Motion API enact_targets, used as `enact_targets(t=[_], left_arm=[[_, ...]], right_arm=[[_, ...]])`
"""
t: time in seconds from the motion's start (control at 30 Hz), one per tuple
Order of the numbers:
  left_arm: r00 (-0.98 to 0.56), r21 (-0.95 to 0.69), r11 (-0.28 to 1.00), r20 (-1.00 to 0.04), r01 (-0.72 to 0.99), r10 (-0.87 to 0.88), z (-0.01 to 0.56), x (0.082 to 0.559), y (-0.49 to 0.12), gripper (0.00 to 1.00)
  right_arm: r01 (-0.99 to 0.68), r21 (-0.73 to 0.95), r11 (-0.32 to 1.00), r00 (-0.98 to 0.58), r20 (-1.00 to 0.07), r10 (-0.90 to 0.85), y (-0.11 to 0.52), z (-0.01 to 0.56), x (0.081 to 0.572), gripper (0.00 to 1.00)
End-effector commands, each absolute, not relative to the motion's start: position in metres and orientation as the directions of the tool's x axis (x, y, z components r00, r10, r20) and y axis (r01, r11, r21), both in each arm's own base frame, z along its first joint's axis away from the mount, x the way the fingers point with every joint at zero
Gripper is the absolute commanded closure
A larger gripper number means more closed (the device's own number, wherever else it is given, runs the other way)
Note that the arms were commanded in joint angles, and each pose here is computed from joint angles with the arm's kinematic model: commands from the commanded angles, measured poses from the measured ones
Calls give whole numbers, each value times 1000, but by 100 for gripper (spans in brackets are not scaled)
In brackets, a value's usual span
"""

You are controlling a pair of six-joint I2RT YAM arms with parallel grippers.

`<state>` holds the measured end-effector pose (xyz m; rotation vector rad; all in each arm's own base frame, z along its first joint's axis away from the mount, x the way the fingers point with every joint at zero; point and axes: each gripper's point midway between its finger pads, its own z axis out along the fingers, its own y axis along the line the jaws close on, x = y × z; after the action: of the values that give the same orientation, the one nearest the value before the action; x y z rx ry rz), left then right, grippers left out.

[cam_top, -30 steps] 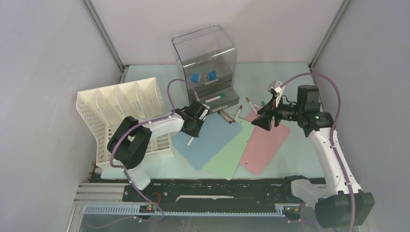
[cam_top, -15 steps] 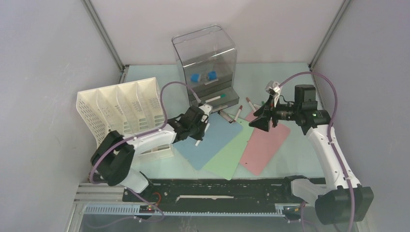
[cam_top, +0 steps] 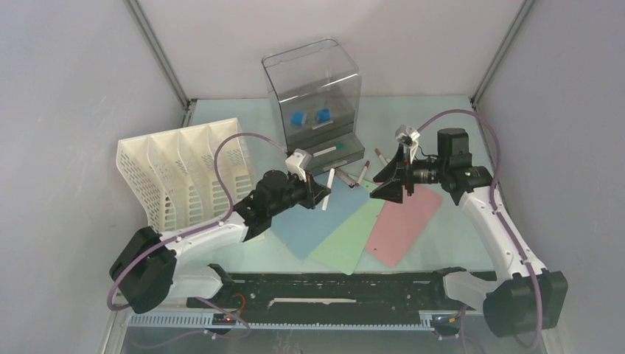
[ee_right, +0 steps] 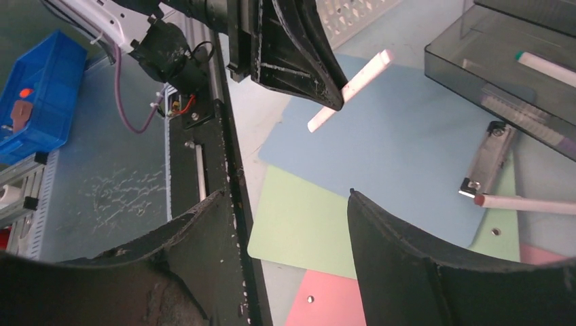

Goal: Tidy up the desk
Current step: Pick up the stationery from the center of the board, then place the stationery in the drawer.

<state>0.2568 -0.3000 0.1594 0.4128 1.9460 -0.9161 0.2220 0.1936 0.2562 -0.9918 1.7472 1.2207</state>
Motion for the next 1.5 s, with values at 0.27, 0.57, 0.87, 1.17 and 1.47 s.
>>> enact_targets(t=[0.27, 0.57, 0.87, 1.17, 1.47], left_arm=[[-404, -589, 402, -793, 701, -457, 266, 242, -328, 100], [-381, -599, 343, -761, 724, -524, 288, 227, -349, 100], [-391, -625, 311, -727, 716, -564, 293, 225, -364, 100], [-390, -636, 299, -711, 711, -585, 295, 224, -369, 100], [-392, -638, 282, -703, 717, -594, 300, 222, -369, 100]], right_arm=[[-907, 407, 110, -418, -902, -109, 216, 254, 215, 23], [-870, 475, 136, -489, -866, -107, 229, 249, 220, 22], [-861, 496, 115, -507, -855, -109, 240, 247, 216, 25], [-855, 510, 92, -518, -846, -125, 247, 244, 212, 33], [-855, 512, 78, -518, -845, -134, 251, 242, 209, 47]])
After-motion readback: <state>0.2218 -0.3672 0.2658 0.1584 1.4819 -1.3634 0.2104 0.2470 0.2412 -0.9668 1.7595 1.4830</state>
